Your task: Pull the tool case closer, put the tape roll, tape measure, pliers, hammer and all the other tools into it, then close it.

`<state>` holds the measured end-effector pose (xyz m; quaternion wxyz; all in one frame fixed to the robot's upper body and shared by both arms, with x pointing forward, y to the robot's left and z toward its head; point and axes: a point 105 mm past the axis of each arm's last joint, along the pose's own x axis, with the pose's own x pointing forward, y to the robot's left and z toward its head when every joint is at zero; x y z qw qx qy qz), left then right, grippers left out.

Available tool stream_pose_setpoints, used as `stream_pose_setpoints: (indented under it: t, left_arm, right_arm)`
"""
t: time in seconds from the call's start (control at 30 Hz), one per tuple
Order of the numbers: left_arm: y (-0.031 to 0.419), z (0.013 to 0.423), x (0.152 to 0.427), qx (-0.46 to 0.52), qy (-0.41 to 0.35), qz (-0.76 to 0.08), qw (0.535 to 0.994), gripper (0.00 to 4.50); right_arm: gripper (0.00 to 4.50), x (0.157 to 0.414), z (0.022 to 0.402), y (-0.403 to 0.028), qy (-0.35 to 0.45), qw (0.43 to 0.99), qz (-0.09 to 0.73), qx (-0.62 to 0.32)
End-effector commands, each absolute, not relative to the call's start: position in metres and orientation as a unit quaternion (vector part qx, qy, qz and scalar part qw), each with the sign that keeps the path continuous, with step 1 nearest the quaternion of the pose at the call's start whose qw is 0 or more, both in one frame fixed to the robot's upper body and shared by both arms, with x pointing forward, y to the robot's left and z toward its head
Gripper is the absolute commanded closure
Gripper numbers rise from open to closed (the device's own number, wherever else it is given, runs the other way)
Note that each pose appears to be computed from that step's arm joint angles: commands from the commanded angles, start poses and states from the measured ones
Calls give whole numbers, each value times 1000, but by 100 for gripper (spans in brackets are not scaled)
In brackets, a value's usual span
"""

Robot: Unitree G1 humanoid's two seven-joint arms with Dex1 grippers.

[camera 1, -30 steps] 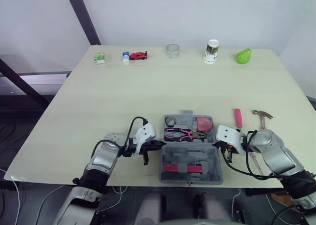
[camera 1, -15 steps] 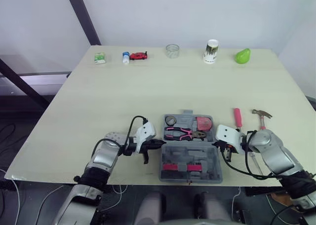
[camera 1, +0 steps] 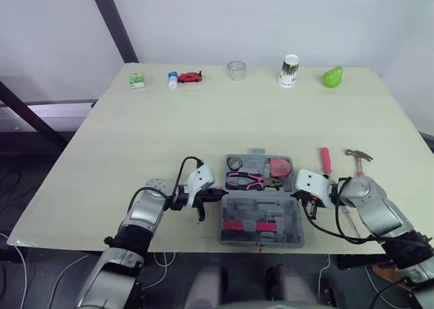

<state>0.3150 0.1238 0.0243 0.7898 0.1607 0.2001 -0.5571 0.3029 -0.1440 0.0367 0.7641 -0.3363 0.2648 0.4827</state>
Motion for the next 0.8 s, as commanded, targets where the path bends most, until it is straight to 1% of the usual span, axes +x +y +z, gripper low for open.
stream_pose_setpoints:
  t: [0.03,0.8]
  left_arm:
    - [107,23,319,169,190,-566,784,442]
    - [106,23,322,170,188,-566,784,442]
  right_arm:
    - [448,303,41,-123,232,758,507,-337]
    - [448,309,41,-124,227,764,498,-343]
